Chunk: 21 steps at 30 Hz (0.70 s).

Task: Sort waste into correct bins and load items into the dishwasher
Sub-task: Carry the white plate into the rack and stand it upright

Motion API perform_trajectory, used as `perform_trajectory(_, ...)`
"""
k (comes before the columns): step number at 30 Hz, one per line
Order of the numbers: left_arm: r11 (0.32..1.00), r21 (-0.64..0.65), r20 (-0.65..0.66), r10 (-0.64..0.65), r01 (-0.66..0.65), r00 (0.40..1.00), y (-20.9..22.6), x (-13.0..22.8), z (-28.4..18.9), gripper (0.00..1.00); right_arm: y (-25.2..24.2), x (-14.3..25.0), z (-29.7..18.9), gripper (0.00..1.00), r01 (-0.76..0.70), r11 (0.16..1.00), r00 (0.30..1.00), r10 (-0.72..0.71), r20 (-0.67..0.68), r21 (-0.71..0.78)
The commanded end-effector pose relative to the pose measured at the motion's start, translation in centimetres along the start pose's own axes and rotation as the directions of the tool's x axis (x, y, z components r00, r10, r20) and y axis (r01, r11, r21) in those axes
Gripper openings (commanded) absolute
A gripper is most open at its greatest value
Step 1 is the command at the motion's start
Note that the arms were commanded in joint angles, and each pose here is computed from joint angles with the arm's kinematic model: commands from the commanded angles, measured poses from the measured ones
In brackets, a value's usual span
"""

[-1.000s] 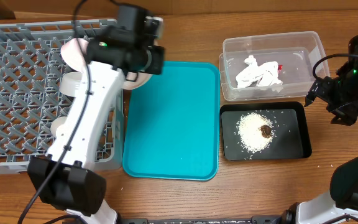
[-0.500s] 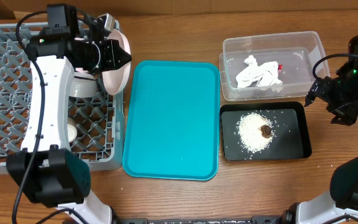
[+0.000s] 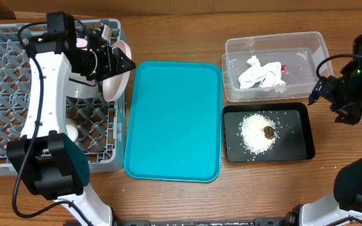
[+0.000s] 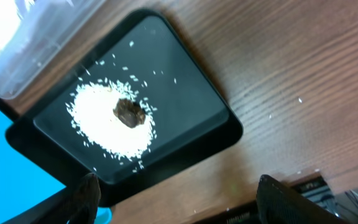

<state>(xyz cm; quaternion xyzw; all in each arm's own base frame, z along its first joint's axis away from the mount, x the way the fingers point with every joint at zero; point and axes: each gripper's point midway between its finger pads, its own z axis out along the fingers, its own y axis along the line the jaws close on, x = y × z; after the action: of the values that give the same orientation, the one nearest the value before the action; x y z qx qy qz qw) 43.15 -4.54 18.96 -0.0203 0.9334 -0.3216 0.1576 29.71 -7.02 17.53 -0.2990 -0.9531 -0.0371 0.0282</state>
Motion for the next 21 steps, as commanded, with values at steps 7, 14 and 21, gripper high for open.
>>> perform_trajectory(7,0.999,-0.029,0.027,0.018,-0.017,0.999,0.1,-0.3,-1.1,0.65,2.0,-0.9,-1.3,0.84,0.018,0.993,0.997,-0.009,0.077,-0.115)
perform_trajectory(14,0.992,-0.108,0.085,0.068,-0.059,0.994,-0.8,-0.4,-3.7,0.8,3.9,-1.7,-1.6,0.87,0.116,0.976,0.988,-0.094,0.124,-0.186)
perform_trajectory(21,0.918,-0.396,0.145,0.061,0.001,0.988,0.7,0.7,-8.1,1.0,11.7,-2.9,-2.6,0.97,0.417,0.883,0.881,-0.334,0.336,-0.216)
